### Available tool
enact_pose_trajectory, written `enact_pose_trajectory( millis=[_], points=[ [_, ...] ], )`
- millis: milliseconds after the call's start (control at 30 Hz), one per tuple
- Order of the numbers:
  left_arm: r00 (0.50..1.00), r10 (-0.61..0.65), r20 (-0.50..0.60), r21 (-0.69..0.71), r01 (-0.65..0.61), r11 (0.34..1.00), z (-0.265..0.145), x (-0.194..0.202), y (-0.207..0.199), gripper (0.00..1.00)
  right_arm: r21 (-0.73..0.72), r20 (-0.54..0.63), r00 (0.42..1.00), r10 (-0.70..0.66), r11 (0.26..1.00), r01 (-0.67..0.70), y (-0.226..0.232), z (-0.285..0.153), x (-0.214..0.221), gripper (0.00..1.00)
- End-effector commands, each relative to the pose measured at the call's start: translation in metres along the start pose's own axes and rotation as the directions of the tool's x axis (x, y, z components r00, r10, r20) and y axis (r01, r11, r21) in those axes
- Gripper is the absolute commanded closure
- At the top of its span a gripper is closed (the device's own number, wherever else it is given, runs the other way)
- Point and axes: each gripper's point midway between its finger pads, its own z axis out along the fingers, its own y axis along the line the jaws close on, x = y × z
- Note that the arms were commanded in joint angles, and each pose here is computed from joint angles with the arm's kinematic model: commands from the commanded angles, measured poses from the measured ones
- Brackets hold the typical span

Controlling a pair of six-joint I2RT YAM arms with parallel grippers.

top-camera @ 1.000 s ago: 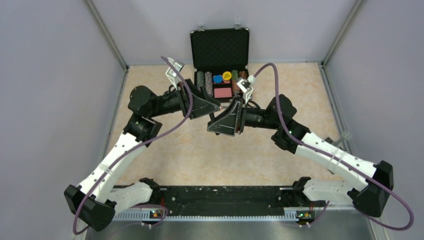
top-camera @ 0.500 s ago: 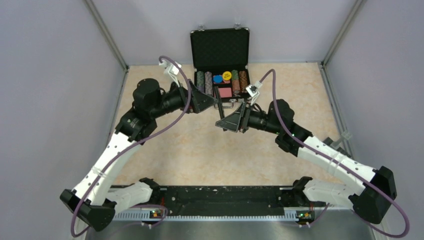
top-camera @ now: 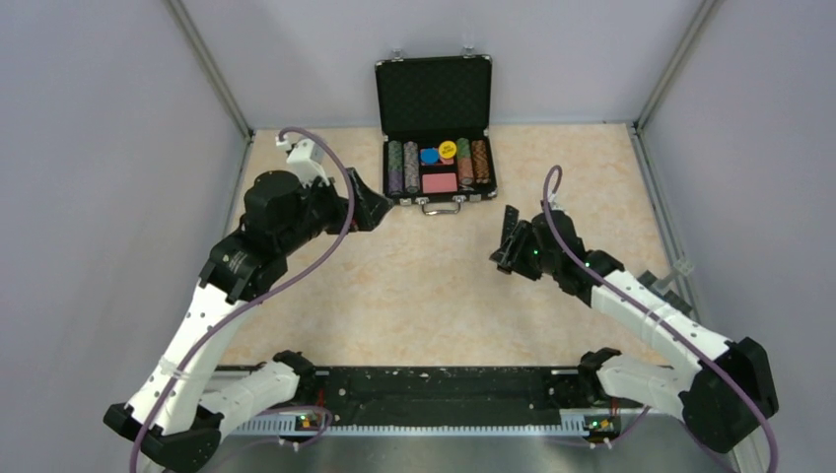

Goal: Load the batteries into the remote control
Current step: Place the remote control at the center of the board.

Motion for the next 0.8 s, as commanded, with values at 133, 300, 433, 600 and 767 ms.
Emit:
enact_pose_trajectory(
  millis=[133,300,433,600,767],
  points=[
    [0.998,-0.009,-0.06,-0.012,0.008,1.0,-0.003,0.028,0.013,0.03,0.478,0.061,0.998,-0.018,0.878,-0.013,-0.118,0.02,-0.008,0.67],
    [0.996,-0.026,-0.087,-0.004,0.026,1.0,-0.007,0.039,0.014,0.03,0.596,0.047,0.998,-0.041,0.803,0.005,-0.146,0.027,-0.003,0.65],
    [0.994,-0.031,-0.101,-0.008,0.031,0.999,-0.007,0.046,0.016,0.03,0.637,0.025,0.999,-0.035,0.77,0.011,-0.157,0.031,0.002,0.61],
    [0.993,-0.007,-0.115,-0.022,0.004,1.0,-0.011,0.046,0.019,0.03,0.681,-0.012,1.0,-0.013,0.732,0.018,-0.168,0.034,0.012,0.53],
    [0.994,0.018,-0.106,-0.037,-0.022,0.999,-0.016,0.041,0.02,0.03,0.702,-0.029,1.0,0.011,0.712,0.013,-0.171,0.036,0.017,0.42]
  ],
)
